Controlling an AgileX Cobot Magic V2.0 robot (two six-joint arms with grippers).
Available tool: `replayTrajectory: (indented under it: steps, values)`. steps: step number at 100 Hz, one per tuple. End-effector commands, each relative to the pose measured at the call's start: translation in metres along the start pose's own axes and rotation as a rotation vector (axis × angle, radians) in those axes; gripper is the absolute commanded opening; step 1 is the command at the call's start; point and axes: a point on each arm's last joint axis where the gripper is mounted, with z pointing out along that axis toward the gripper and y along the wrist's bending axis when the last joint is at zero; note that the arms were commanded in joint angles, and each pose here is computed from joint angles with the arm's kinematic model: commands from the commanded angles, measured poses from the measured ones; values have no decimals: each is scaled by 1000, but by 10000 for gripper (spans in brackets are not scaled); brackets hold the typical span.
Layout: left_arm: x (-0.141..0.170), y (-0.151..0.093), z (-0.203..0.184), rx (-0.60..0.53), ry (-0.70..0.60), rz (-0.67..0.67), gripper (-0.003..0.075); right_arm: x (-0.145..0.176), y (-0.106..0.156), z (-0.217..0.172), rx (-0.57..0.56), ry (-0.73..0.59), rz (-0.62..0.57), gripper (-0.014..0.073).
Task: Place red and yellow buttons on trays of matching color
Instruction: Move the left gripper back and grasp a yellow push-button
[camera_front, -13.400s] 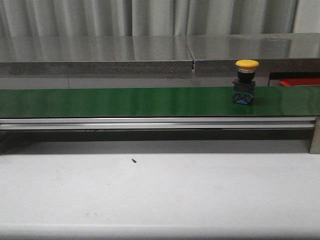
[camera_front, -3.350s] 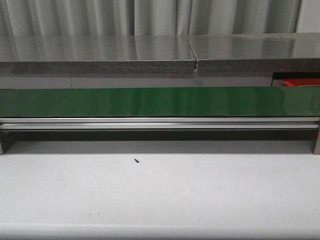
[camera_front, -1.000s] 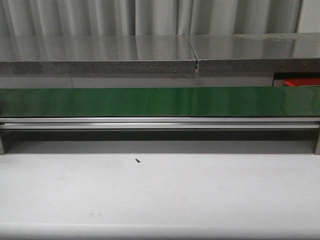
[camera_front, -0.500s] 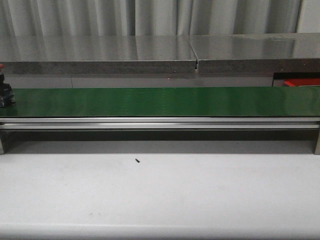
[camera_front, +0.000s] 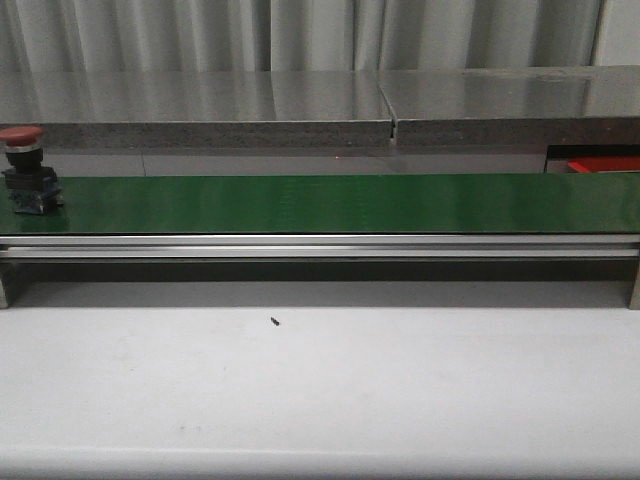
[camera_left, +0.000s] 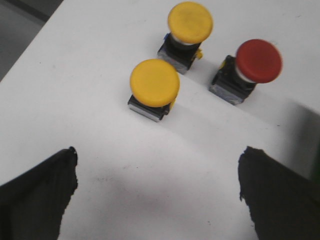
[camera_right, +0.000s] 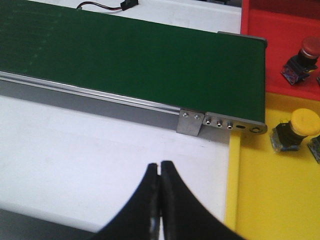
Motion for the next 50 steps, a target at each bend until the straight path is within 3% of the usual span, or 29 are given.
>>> replayTrajectory:
  steps: [1,50]
  values:
    - [-17,2,-8,-13,-120,-9,630,-13,-1,-6,16,-87,-7,-116]
    - [-53,6,26,4,-129,9,630,-13,-1,-6,16,-87,-7,-116]
